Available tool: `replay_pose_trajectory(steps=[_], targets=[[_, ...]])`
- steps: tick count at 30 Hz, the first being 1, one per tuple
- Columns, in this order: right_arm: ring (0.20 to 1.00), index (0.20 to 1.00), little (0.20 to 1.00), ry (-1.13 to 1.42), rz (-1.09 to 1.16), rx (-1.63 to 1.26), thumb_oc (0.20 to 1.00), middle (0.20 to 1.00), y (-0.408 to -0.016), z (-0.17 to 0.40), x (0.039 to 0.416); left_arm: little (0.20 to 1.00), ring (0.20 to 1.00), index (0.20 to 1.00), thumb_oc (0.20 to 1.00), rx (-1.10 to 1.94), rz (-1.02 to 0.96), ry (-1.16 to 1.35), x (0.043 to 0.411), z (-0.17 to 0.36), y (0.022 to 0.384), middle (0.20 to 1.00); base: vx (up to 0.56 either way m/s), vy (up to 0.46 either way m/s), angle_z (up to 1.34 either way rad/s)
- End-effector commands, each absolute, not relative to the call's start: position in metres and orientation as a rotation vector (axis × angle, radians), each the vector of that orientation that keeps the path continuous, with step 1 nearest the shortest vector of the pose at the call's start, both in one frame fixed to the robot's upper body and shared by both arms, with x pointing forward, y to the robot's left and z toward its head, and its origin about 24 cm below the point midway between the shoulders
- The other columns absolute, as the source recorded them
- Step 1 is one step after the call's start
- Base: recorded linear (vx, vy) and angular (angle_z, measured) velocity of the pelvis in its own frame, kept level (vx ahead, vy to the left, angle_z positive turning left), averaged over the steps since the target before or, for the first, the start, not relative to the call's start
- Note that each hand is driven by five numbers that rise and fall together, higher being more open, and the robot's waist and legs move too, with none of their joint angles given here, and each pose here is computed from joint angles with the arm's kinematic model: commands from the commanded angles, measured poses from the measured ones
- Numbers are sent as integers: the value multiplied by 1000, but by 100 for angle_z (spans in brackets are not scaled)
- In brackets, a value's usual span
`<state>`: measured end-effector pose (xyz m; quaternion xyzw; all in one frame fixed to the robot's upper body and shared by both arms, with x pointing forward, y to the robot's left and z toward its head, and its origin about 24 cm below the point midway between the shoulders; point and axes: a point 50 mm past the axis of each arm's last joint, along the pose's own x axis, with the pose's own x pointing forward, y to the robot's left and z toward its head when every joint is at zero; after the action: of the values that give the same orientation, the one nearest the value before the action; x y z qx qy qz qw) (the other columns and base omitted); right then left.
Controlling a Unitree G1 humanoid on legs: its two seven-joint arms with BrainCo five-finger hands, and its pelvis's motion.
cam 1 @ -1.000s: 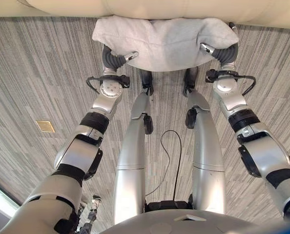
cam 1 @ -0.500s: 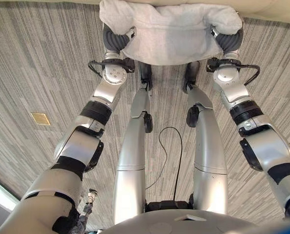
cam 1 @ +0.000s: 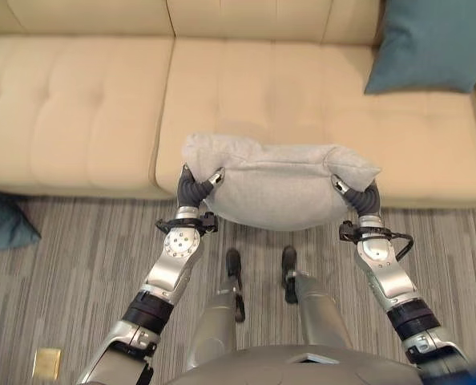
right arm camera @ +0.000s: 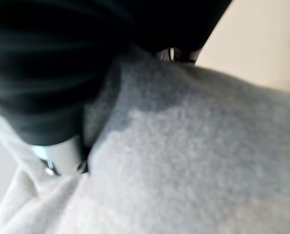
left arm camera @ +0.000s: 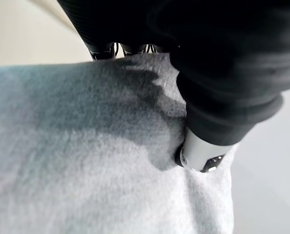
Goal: Pick up all the scattered cushions and arrange them neatly on the sofa.
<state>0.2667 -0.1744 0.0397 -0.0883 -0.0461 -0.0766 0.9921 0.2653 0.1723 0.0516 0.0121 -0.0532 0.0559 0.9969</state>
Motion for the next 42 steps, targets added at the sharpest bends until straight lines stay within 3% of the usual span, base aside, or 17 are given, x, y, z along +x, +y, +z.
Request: replay_pose_trajectory(steps=[1,7,32,42], targets=[[200,200,200,-389,-115,-165,200,200,-170,99,279,200,200,200,200,17,17,-378,273,102,161,200,207,-50,-18],[200,200,200,-337,-124,-223,200,200,-182,85,258,200,200,200,200,1,26,-248,250,72,170,200,151,-146,-3],[200,200,200,-351,-16,-222,200,200,-160,90,266,200,200,200,200,61,-2,-248,245,74,170,200,150,104,-22],[200,200,200,-309,-99,-271,200,200,-188,82,255,200,200,200,200,-18,-61,-224,246,69,155,200,204,-115,45]])
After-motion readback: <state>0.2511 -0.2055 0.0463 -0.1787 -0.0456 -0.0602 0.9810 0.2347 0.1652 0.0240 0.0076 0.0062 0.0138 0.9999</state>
